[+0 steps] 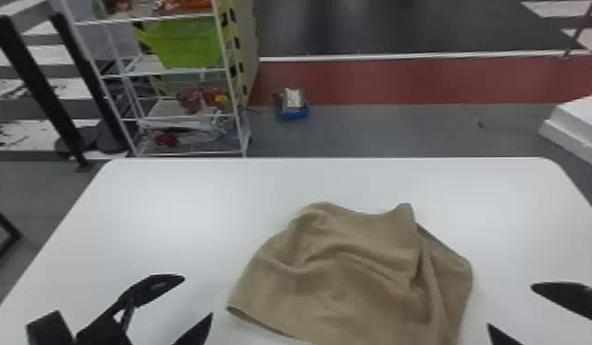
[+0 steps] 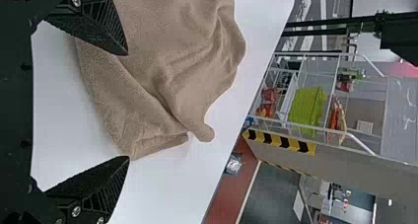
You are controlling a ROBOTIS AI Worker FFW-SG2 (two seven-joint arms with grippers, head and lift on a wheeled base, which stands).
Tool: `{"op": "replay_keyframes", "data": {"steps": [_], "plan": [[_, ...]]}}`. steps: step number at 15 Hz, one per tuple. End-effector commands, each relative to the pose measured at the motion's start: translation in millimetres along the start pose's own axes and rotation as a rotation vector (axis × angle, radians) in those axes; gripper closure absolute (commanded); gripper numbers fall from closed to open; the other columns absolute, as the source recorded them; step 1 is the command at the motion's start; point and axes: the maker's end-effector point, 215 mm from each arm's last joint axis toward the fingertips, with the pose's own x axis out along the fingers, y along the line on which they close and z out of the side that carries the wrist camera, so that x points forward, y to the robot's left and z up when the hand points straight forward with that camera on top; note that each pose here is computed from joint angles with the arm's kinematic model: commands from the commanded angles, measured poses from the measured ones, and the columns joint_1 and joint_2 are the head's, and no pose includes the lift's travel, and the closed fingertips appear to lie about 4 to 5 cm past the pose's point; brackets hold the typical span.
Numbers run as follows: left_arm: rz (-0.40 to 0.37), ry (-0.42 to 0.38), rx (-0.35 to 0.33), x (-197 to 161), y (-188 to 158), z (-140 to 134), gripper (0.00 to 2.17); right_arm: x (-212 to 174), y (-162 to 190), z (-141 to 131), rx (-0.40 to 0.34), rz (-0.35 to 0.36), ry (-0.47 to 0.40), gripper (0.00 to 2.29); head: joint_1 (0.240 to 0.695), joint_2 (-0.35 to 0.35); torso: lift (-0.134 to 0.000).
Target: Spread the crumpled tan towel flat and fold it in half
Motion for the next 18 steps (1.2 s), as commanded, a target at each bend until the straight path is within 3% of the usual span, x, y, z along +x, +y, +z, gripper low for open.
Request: {"op": "replay_keyframes", "data": {"steps": [1,3,7,12,14,18], "plan": [[-0.096,0.116,-0.031,21.6,-15.5,-21.8,0.29,0.5,-2.0,-0.1,0.012,-0.009,-0.001,0.14,0.695,0.033,-0.123],[-0.127,0.18,-0.047,34.0,-20.3,-31.9,0.29,2.7,-6.7,-4.9,0.049,-0.019,0.018,0.14,0.695,0.0,-0.123],[-0.161,0.188,-0.035,50.6,-26.0,-23.3,0.29,3.8,-9.7,-12.8,0.087,-0.035,0.036,0.14,0.695,-0.041,-0.123],[-0.171,0.232,-0.047,55.7,-22.8,-31.9,0.3,9.8,-15.4,-15.0,0.1,-0.037,0.035,0.14,0.695,-0.062,-0.123],[-0.176,0.245,-0.043,57.1,-21.8,-35.8,0.51,13.9,-16.7,-13.8,0.102,-0.036,0.032,0.14,0.695,-0.06,-0.123],[-0.191,0.245,-0.041,59.4,-27.0,-35.8,0.51,18.0,-21.2,-17.1,0.114,-0.04,0.036,0.14,0.695,-0.058,-0.123]]}}
